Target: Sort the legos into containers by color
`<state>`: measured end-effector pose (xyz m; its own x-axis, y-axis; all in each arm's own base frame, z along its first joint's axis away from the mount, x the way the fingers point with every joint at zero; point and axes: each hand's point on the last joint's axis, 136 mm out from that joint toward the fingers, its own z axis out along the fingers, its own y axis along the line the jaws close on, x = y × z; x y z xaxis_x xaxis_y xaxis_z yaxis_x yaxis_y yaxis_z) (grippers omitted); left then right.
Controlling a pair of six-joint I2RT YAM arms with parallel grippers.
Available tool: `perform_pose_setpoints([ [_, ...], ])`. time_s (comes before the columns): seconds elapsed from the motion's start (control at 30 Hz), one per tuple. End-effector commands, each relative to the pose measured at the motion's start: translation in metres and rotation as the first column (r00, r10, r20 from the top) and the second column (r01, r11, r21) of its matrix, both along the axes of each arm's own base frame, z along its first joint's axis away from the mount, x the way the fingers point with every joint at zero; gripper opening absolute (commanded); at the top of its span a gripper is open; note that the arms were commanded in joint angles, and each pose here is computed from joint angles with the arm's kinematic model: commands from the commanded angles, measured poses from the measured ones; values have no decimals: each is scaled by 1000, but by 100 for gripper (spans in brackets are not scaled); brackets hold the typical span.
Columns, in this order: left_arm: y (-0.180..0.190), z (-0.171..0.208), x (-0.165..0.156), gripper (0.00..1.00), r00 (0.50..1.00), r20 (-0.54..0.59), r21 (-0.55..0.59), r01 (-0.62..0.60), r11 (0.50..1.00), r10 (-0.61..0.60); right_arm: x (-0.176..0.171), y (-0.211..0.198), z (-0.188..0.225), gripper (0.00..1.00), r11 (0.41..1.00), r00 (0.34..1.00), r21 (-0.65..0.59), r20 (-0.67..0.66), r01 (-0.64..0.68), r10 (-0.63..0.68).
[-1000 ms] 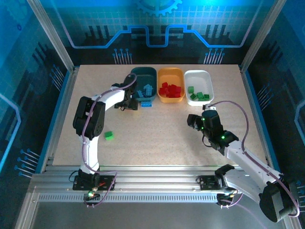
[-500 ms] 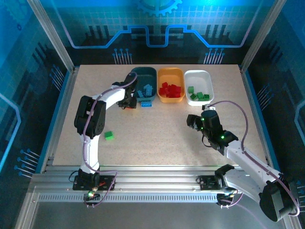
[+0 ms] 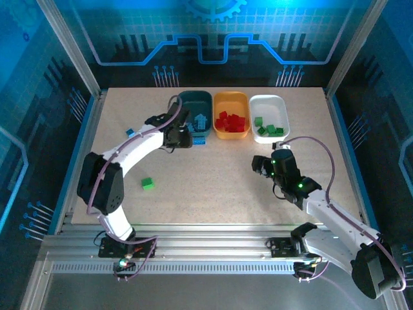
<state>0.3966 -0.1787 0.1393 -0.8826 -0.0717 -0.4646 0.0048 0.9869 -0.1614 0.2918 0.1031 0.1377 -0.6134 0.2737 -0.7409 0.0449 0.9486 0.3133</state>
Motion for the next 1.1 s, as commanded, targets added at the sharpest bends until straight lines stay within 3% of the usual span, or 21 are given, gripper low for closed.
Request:
perform_pose_setpoints([
  [0.0,-58,16,14,38,998,23,-135,68,988,-66,3,5,2,69,1000,1000,-1,17,-11,11],
  [0.23,-143,26,81,36,980,98,-222,194,956,-176,2,-2,5,69,1000,999,-26,34,14,-13],
  [0.4,-159,26,115,38,975,128,-202,205,958,-182,2,-4,7,69,999,999,-34,39,18,-17],
  [0.57,-162,21,122,40,974,140,-200,207,958,-181,2,-4,7,69,999,999,-36,39,18,-17],
  [0.67,-161,13,124,51,975,133,-187,202,961,-179,1,-4,8,69,999,999,-34,41,16,-15],
  [0.77,-157,10,126,72,975,139,-158,196,968,-174,1,-6,7,69,999,999,-43,44,23,-21],
  [0.87,-148,34,126,95,967,199,-139,187,972,-157,0,-6,7,69,999,999,-48,46,21,-19],
  [0.9,-143,49,123,99,963,230,-141,179,974,-144,0,-5,7,69,999,999,-46,51,13,-11],
  [1.07,-95,95,89,99,951,307,-165,89,982,-35,-2,18,13,73,995,993,-53,84,-81,86],
])
